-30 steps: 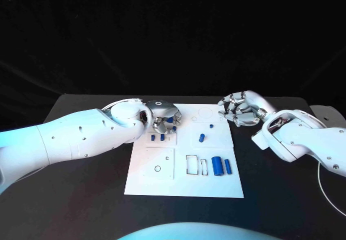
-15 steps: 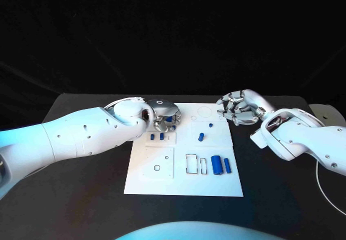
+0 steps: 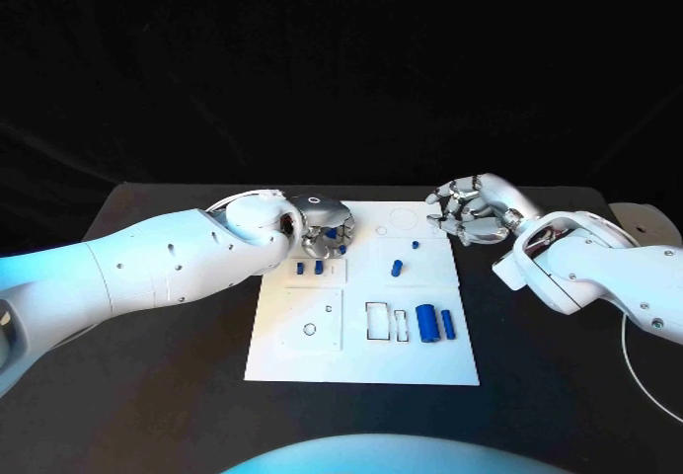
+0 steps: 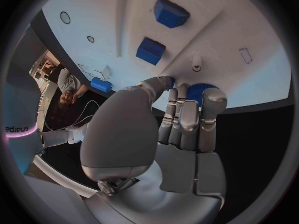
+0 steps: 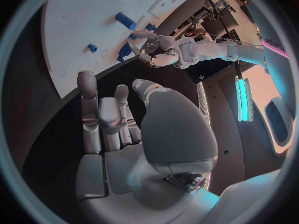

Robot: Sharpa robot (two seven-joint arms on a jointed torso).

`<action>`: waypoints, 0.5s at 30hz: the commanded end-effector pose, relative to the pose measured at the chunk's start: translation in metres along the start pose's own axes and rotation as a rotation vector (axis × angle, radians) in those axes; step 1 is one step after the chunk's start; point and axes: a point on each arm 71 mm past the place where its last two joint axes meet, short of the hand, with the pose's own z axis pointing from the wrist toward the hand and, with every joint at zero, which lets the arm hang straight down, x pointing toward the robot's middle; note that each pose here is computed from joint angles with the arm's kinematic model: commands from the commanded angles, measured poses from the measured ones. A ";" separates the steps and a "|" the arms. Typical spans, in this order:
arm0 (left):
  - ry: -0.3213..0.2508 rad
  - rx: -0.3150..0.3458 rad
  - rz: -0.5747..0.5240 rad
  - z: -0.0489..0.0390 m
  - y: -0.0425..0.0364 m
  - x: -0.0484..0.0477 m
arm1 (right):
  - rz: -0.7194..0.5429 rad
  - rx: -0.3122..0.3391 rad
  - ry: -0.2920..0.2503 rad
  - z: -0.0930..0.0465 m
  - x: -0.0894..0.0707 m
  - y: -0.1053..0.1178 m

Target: Assemble the parts on the task board

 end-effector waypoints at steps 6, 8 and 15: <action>0.030 0.014 -0.005 0.0020 -0.0033 0.0038 | -0.001 -0.013 0.007 0.000 0.002 0.002; 0.029 0.018 -0.006 0.0021 -0.0038 0.0040 | -0.001 -0.012 0.007 0.001 0.002 0.002; 0.023 0.032 -0.011 0.0022 -0.0061 0.0039 | -0.001 -0.012 0.008 0.001 0.002 0.002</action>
